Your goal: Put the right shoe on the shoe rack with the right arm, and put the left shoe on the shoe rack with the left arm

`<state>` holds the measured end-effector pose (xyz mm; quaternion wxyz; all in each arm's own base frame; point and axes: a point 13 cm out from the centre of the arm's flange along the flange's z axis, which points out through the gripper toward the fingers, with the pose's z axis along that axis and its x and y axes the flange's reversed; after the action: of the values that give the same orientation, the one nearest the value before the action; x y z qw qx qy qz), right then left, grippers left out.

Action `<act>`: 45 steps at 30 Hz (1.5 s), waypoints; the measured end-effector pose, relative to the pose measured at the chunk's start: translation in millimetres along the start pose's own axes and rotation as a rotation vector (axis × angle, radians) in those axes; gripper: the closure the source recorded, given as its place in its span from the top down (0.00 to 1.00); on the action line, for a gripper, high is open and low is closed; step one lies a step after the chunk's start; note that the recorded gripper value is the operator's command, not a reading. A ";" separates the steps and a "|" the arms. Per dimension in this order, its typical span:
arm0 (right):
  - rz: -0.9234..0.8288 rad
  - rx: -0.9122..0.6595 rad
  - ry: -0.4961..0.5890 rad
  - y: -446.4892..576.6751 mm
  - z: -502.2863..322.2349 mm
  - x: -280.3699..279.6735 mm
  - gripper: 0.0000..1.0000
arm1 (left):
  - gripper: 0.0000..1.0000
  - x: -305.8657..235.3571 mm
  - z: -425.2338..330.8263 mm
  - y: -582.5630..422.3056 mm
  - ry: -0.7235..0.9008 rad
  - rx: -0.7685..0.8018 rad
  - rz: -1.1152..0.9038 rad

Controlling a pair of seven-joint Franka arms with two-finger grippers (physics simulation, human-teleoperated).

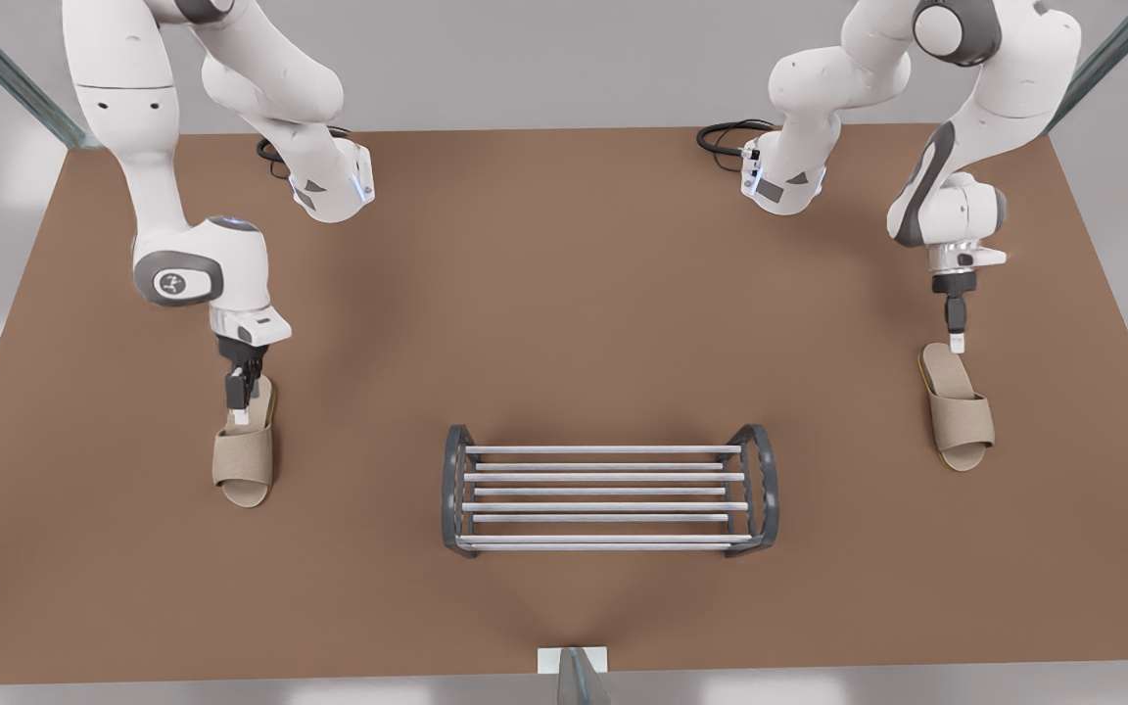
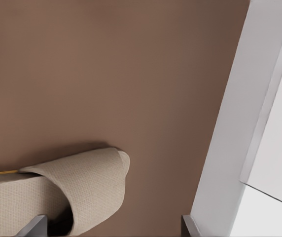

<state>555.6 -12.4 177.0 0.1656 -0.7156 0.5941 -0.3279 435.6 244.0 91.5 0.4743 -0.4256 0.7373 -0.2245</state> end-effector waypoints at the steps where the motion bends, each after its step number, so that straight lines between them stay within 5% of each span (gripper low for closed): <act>1: -0.044 0.004 -0.002 6.1 2.8 -9.5 1.00 | 1.00 1.1 2.8 -3.3 -0.003 0.005 0.012; 12: -0.113 0.097 0.086 92.6 39.1 9.3 1.00 | 1.00 -20.8 45.1 -41.5 -0.044 0.048 0.132; 31: 0.521 0.386 0.142 64.6 72.4 59.4 1.00 | 1.00 -10.5 96.4 -44.5 0.017 -0.002 0.029; 42: 0.693 0.485 0.122 32.9 95.9 71.2 1.00 | 1.00 -25.0 103.6 -25.3 0.012 -0.107 -0.296; 45: 0.726 0.500 0.116 26.6 100.9 74.0 1.00 | 0.84 -25.4 102.8 -21.7 0.007 -0.118 -0.363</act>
<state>609.0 -105.1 106.8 0.4042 -0.3788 0.7179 -0.4217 541.0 261.2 74.2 0.3976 -0.5777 0.6620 -0.2645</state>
